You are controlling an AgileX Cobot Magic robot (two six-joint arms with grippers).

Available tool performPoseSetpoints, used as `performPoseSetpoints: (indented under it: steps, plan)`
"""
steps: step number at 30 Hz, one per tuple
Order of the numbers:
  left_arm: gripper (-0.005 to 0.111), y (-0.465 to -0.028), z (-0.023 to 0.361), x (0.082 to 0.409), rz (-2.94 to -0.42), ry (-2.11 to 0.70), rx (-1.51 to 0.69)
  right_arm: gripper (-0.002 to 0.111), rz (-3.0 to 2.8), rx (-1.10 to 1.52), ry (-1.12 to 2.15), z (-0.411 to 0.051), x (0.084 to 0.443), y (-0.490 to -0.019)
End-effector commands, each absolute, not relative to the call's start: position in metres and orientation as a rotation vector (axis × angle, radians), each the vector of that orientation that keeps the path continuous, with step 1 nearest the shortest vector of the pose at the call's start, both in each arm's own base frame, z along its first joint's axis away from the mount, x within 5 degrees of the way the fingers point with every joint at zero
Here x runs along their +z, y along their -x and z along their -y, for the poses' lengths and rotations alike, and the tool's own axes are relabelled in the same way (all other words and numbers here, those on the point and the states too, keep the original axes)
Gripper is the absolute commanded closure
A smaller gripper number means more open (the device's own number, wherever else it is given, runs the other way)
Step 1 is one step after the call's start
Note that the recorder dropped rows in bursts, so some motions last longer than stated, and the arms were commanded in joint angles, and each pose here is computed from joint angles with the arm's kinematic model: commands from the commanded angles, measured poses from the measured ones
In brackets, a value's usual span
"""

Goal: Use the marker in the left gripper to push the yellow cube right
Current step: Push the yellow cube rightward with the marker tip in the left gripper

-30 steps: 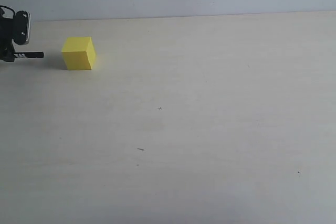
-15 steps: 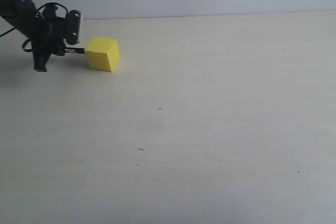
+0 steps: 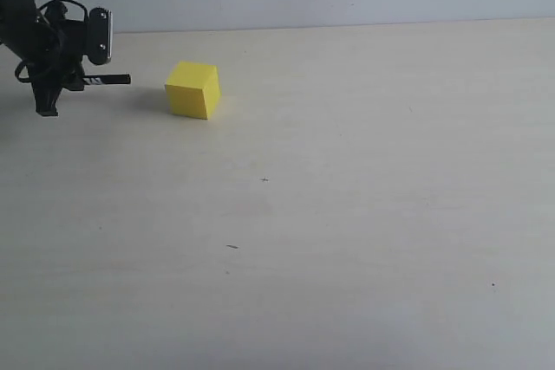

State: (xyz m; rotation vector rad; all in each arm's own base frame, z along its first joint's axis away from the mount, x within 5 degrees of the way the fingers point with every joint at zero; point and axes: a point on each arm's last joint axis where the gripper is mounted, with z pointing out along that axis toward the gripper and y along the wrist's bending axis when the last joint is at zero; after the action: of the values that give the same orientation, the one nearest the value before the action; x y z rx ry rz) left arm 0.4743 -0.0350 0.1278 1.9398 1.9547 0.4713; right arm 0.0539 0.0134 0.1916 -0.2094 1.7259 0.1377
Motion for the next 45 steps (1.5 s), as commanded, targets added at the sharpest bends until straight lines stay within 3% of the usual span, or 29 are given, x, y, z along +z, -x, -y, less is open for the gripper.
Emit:
performPoseSetpoints:
  steps: [1,10,22,34,45]
  plan:
    - [0.107,-0.472,0.061,0.131,-1.887,-1.991,0.460,0.108,-1.713,0.129,0.206,-0.013,0.191,-0.054]
    - [0.107,-0.457,0.135,0.131,-1.696,-2.120,0.424,0.108,-1.713,0.129,0.206,-0.013,0.191,-0.054]
    - [0.107,-0.456,0.108,0.127,-1.874,-2.097,0.377,0.108,-1.713,0.134,0.203,-0.013,0.191,-0.054]
    - [0.107,-0.448,0.173,0.133,-1.640,-2.097,0.420,0.108,-1.713,0.134,0.203,-0.013,0.191,-0.054]
    - [0.107,-0.448,0.151,0.129,-1.818,-2.071,0.396,0.108,-1.713,0.134,0.203,-0.013,0.191,-0.054]
